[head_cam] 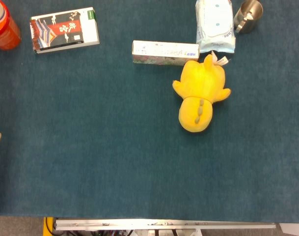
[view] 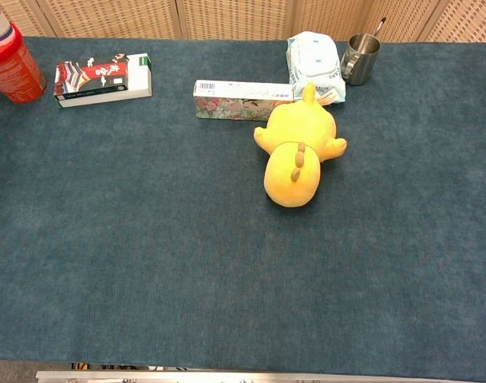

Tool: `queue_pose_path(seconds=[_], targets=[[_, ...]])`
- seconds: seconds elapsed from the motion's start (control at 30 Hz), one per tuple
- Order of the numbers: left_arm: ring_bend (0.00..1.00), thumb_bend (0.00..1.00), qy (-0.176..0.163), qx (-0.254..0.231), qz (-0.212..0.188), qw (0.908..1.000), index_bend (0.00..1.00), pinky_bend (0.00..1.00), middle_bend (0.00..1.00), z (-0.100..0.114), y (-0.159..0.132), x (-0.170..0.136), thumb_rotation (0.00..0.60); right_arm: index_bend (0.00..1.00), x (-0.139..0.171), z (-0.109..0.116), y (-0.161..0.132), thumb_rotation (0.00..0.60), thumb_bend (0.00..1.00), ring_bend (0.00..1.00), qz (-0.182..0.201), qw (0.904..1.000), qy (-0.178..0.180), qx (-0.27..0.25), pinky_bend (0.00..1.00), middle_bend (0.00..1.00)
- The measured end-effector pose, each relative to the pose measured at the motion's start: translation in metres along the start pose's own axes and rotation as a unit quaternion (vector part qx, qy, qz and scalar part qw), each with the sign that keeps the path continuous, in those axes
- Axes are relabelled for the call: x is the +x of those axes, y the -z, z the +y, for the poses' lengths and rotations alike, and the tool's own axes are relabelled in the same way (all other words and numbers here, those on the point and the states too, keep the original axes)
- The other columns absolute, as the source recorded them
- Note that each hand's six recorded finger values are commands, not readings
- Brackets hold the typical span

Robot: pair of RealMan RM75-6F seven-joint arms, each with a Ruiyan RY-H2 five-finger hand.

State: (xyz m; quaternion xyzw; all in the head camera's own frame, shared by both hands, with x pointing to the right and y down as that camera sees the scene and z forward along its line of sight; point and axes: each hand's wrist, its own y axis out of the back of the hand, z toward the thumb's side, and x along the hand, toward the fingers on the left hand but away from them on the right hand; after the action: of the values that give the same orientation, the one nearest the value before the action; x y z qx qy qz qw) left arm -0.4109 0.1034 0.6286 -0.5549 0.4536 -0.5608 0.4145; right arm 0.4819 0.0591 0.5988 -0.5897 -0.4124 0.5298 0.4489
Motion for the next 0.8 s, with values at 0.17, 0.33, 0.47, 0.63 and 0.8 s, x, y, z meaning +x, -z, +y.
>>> queue_pose_path(seconds=[0.17,0.33,0.47,0.63,0.8], targets=[[0.08,0.14,0.004,0.002,0.001,1.0,0.09,0.0,0.1,-0.001,0.0,0.0,0.6,0.17,0.0,-0.002,-0.001,0.6,0.0,0.1,0.002,1.0,-0.004,0.001,0.1,0.23],[0.08,0.14,-0.003,-0.002,0.001,1.0,0.09,0.0,0.1,0.002,0.001,-0.003,0.6,0.17,-0.003,-0.002,-0.007,0.6,0.0,0.1,0.017,0.9998,-0.007,-0.002,0.1,0.23],[0.08,0.13,-0.004,-0.004,0.006,1.0,0.09,0.0,0.1,0.003,0.004,-0.005,0.6,0.17,-0.009,-0.001,-0.021,0.6,0.0,0.1,0.044,0.999,-0.01,0.0,0.1,0.23],[0.08,0.14,-0.006,-0.008,0.011,0.9999,0.09,0.0,0.1,0.004,0.007,-0.01,0.6,0.17,-0.023,-0.007,-0.047,0.6,0.0,0.1,0.096,0.9948,-0.032,-0.003,0.08,0.23],[0.08,0.14,-0.008,-0.013,0.017,0.9997,0.09,0.0,0.1,0.007,0.011,-0.015,0.6,0.17,-0.045,-0.015,-0.08,0.6,0.0,0.04,0.151,0.9867,-0.06,-0.006,0.0,0.19]])
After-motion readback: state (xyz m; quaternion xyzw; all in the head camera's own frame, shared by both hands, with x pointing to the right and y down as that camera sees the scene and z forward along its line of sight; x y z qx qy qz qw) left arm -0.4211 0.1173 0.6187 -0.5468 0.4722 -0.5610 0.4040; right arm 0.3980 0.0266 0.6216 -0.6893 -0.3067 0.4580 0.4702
